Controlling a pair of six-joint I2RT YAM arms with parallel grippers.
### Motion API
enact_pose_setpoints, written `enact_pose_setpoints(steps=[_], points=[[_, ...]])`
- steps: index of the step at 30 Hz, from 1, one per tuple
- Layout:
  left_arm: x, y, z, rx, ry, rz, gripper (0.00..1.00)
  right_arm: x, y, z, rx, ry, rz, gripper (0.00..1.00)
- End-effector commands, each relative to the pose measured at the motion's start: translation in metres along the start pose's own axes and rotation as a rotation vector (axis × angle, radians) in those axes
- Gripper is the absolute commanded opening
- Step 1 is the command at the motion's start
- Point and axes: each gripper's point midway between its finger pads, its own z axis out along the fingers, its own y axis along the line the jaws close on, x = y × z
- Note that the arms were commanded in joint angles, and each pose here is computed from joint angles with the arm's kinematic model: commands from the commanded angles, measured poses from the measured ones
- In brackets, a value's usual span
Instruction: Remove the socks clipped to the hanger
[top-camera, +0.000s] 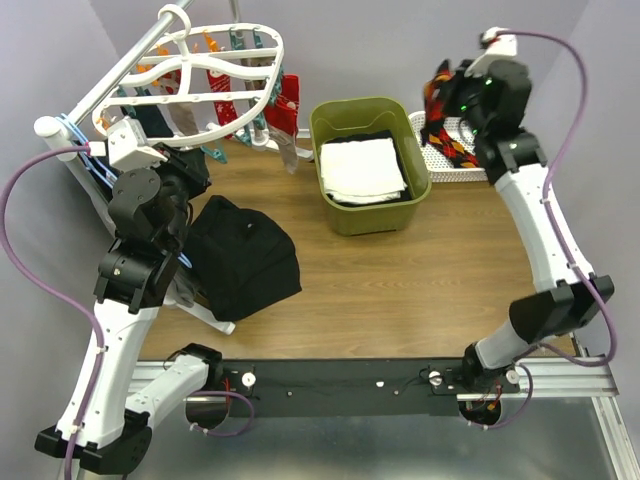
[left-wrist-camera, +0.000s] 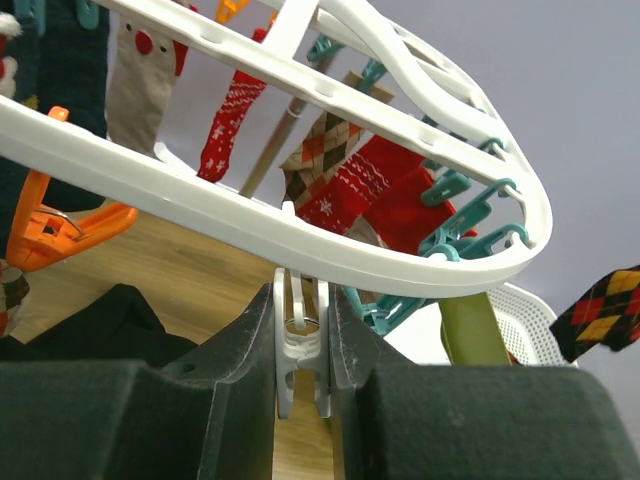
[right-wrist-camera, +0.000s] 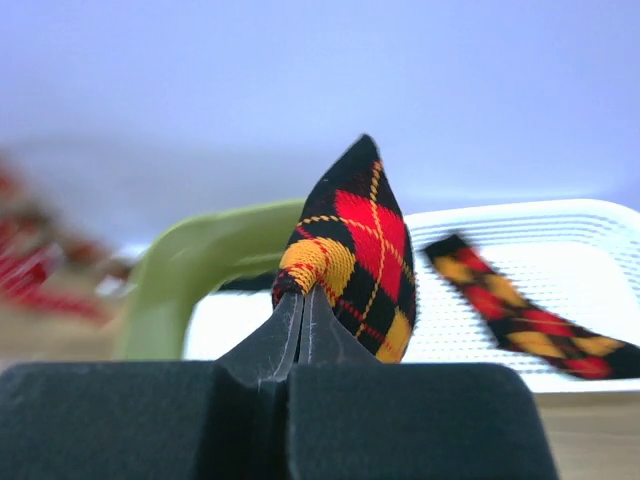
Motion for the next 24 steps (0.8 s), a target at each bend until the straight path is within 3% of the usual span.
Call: enact_pose_setpoints(steps=[1, 6, 12, 16, 17, 18, 20, 24], points=[[0.007, -0.008, 0.004, 0.056, 0.018, 0.012, 0.00, -0.008, -0.111, 0.037, 0.198, 0.012, 0.135, 0.01], [0.008, -0.007, 0.006, 0.053, 0.019, 0.039, 0.00, 0.019, -0.224, 0.064, 0.329, 0.041, 0.277, 0.01], [0.014, -0.004, 0.007, 0.047, 0.040, 0.069, 0.00, 0.060, -0.302, 0.089, 0.438, 0.052, 0.337, 0.01], [0.026, 0.000, 0.008, 0.042, 0.073, 0.084, 0.00, 0.104, -0.332, 0.111, 0.488, 0.107, 0.360, 0.01], [0.028, 0.001, 0.008, 0.037, 0.079, 0.085, 0.00, 0.133, -0.340, 0.120, 0.503, 0.161, 0.380, 0.02], [0.031, 0.003, 0.008, 0.035, 0.084, 0.087, 0.00, 0.134, -0.342, 0.125, 0.502, 0.158, 0.383, 0.05], [0.034, 0.005, 0.008, 0.031, 0.085, 0.093, 0.00, 0.162, -0.341, 0.140, 0.455, 0.203, 0.408, 0.30], [0.037, 0.006, 0.012, 0.030, 0.093, 0.101, 0.00, 0.181, -0.321, 0.164, 0.298, 0.266, 0.459, 0.36]])
